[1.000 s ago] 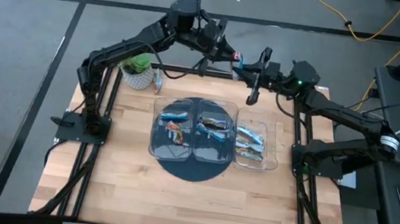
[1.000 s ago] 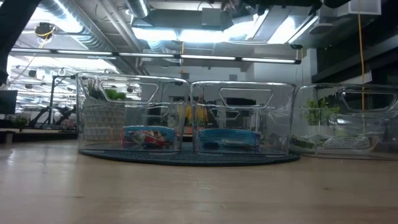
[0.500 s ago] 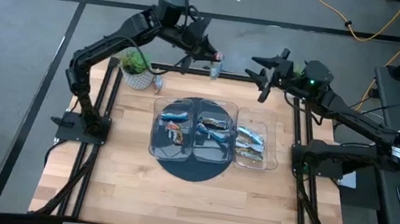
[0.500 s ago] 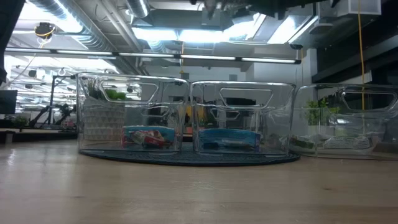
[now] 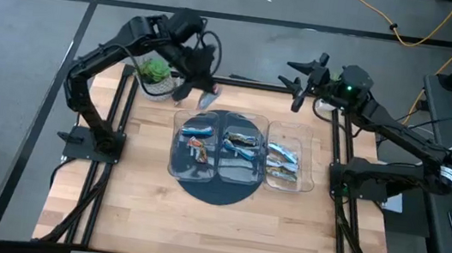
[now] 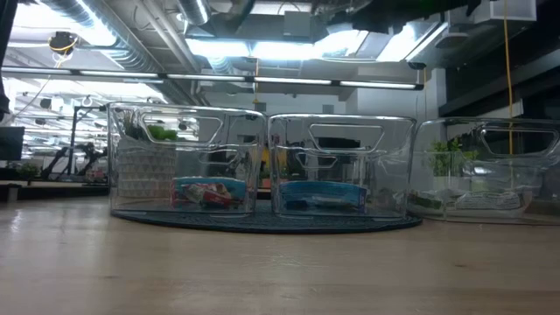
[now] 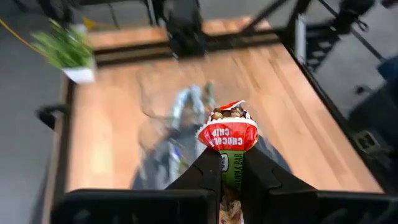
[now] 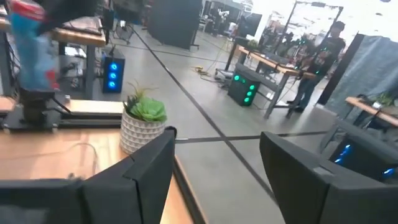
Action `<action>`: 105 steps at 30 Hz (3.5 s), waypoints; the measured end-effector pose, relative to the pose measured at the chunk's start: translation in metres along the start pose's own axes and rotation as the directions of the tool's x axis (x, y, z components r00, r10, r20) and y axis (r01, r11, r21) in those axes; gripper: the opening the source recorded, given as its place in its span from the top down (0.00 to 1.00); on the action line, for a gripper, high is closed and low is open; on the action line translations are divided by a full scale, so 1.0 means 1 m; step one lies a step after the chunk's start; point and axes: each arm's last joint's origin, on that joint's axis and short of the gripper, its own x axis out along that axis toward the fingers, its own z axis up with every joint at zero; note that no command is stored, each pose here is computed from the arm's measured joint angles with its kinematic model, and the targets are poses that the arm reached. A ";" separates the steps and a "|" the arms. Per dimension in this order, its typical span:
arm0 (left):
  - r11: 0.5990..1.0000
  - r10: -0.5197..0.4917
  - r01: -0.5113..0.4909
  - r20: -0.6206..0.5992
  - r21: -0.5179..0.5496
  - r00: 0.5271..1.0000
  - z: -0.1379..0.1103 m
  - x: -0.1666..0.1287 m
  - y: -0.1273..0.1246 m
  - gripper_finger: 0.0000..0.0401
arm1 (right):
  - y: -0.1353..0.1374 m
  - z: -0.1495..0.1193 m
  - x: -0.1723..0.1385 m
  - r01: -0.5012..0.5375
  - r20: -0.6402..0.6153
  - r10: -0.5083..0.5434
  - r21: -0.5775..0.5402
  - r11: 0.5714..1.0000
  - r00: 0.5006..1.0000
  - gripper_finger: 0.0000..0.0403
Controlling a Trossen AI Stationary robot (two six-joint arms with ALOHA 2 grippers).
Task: Pick and place Granola Bars by type
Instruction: Put the red granola bar into the left transparent bin
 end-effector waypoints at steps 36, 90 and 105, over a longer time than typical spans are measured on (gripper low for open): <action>0.946 -0.325 0.251 -0.631 -0.206 0.705 -0.101 0.189 -0.003 0.95 | -0.017 -0.016 0.001 -0.042 -0.081 0.039 -0.037 0.998 0.996 0.41; 0.969 0.078 -0.241 -0.857 -0.055 0.509 -0.127 0.077 0.106 0.52 | -0.015 -0.021 0.002 -0.058 -0.126 0.054 -0.029 0.998 0.991 0.41; 0.991 -0.009 -0.119 -0.908 -0.064 0.419 -0.207 0.088 0.142 0.51 | -0.015 -0.041 0.024 -0.079 -0.204 0.079 0.006 0.997 0.976 0.41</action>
